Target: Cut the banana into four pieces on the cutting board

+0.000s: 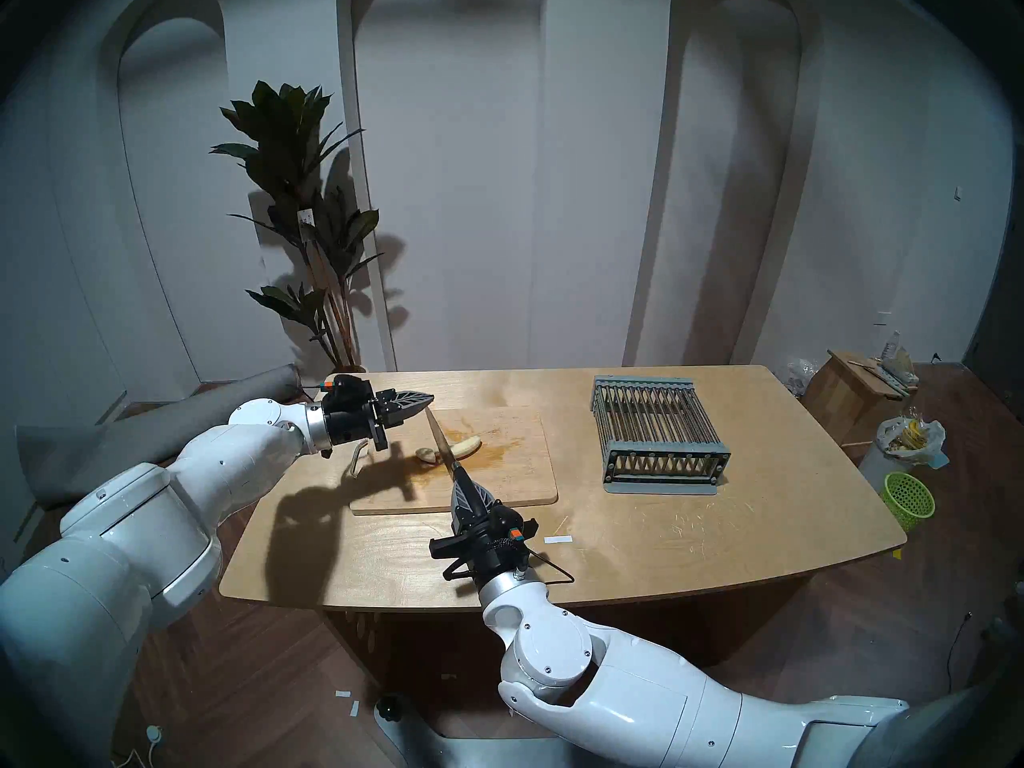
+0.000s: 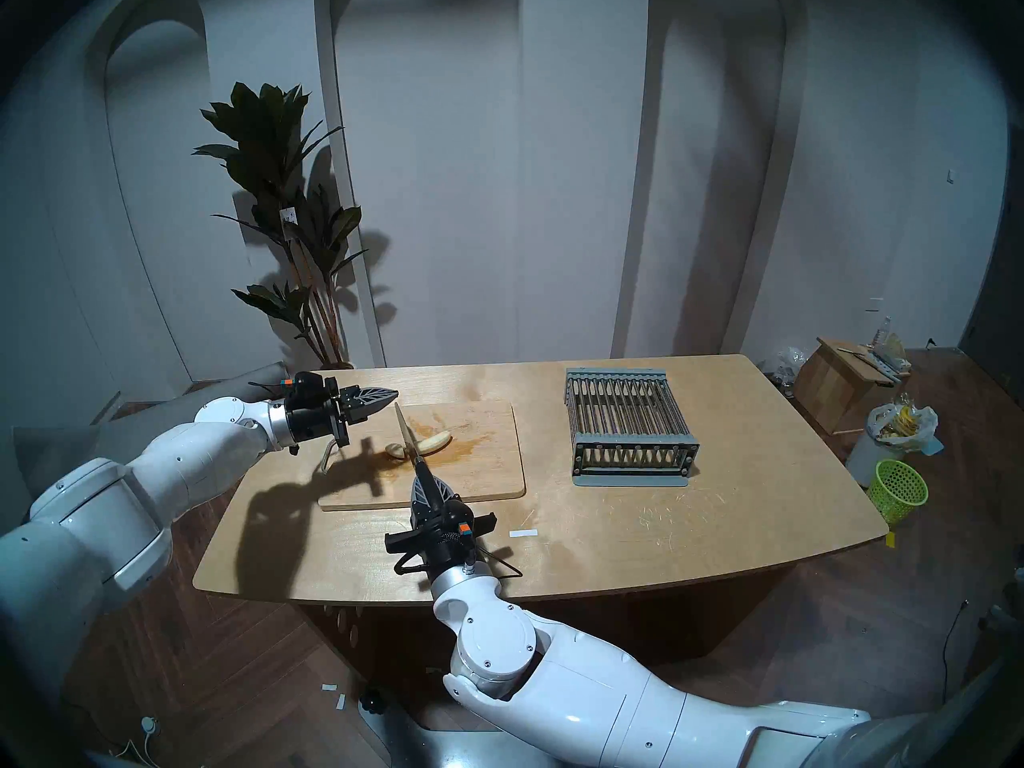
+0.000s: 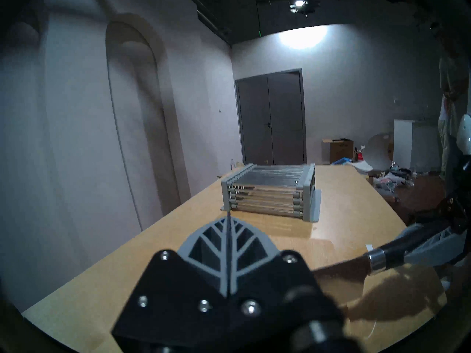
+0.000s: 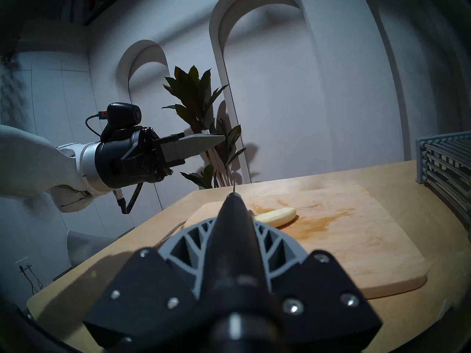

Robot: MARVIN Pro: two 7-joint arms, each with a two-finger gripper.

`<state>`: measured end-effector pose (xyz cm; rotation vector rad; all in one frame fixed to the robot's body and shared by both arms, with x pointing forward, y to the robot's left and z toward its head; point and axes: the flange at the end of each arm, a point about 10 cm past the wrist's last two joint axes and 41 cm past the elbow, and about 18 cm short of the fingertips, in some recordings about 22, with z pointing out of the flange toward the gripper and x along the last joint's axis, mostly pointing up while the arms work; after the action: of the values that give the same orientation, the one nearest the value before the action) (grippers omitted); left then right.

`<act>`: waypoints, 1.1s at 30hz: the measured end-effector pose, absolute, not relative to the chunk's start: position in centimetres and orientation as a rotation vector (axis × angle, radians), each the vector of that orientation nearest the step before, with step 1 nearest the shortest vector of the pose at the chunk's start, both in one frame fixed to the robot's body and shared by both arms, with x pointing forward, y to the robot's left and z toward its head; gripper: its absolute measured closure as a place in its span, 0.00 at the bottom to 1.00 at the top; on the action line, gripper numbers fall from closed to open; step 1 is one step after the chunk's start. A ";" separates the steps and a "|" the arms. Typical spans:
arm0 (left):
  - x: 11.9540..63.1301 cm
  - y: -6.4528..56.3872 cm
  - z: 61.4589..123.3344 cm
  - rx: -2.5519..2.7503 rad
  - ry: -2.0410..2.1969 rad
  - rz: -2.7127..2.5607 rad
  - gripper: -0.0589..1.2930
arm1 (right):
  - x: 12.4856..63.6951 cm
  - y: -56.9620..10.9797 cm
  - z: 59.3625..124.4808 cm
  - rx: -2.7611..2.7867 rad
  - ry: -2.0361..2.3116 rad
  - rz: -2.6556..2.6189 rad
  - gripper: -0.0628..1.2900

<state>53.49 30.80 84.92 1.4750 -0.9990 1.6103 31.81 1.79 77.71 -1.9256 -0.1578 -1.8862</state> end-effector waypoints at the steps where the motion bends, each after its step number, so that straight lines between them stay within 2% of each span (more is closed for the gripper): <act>1: 53.6 30.6 85.1 1.466 -0.979 1.613 0.98 | 31.7 1.6 77.7 -1.928 -0.157 -1.890 0.75; 23: 53.3 29.4 83.8 1.471 -0.965 1.519 0.98 | 30.1 -0.7 77.1 -1.976 -0.144 -1.898 0.75; 33: 53.3 26.4 84.7 1.367 -0.989 1.468 0.98 | 29.8 -0.7 77.0 -1.970 -0.159 -1.882 0.75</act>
<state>53.28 26.39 84.72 1.3668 -0.9886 1.4682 29.82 -0.67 77.05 -1.9696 -0.1591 -1.8821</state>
